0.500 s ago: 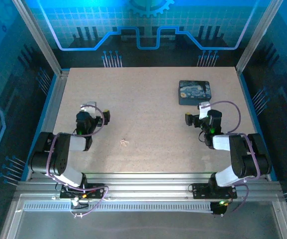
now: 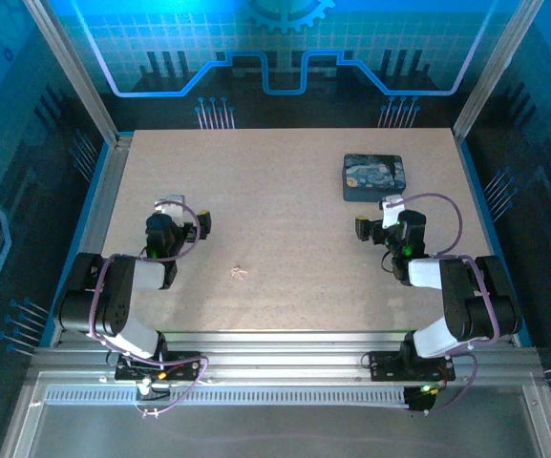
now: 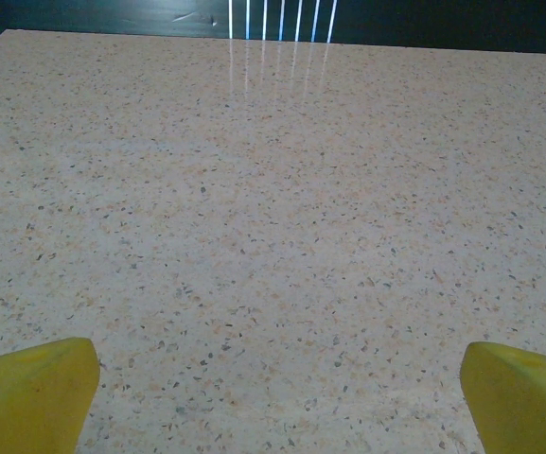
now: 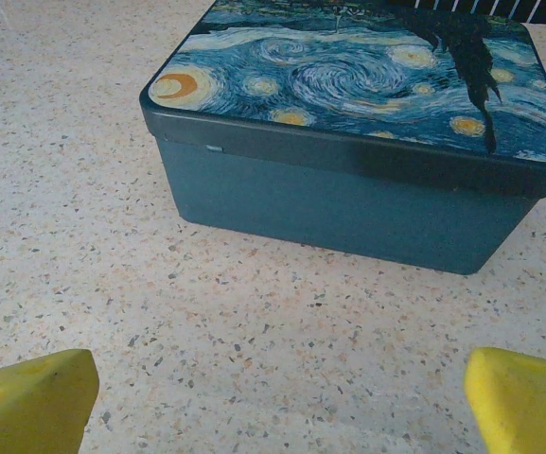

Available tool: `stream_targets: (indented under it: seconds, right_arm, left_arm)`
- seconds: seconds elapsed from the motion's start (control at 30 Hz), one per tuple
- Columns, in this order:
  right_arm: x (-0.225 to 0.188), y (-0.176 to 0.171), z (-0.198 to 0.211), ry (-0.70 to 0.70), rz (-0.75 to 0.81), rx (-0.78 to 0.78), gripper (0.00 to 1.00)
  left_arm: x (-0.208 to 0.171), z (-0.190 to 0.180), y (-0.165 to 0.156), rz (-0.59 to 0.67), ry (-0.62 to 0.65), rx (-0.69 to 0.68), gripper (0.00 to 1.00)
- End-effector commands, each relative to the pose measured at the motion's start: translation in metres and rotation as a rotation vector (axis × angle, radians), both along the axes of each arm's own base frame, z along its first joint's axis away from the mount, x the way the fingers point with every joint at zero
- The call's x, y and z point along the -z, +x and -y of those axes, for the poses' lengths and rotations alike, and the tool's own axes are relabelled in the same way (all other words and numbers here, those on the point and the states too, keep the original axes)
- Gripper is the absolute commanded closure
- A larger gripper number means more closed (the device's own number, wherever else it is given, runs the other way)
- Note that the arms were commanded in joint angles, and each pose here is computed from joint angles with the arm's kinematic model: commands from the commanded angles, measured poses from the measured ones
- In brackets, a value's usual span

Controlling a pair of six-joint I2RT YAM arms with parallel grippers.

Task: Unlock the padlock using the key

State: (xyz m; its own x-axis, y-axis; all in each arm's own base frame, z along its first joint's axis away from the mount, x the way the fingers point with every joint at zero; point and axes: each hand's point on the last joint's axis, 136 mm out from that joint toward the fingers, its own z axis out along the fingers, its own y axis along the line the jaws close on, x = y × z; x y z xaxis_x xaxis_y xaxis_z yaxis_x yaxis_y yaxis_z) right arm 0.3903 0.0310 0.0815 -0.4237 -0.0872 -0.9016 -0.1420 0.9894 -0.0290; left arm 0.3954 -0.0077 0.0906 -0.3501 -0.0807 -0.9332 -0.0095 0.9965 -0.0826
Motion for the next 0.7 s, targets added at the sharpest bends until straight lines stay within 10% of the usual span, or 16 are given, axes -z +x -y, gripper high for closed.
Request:
stream_targets:
  seconds: [0.0, 0.33, 0.67]
  right_arm:
    - [-0.013, 0.007, -0.001, -0.017, 0.044, 0.002, 0.0]
    - [-0.012, 0.007, 0.0, -0.01, 0.042, 0.001, 0.0]
    - [-0.053, 0.019, 0.03, 0.179, -0.273, 0.266, 0.15]
  left_arm:
    - [-0.005, 0.0, 0.003, 0.02, 0.0, 0.014, 0.01]
    - [-0.004, -0.003, 0.004, 0.016, -0.02, 0.011, 0.01]
    - [-0.034, -0.061, 0.001, -0.182, -0.035, -0.382, 0.01]
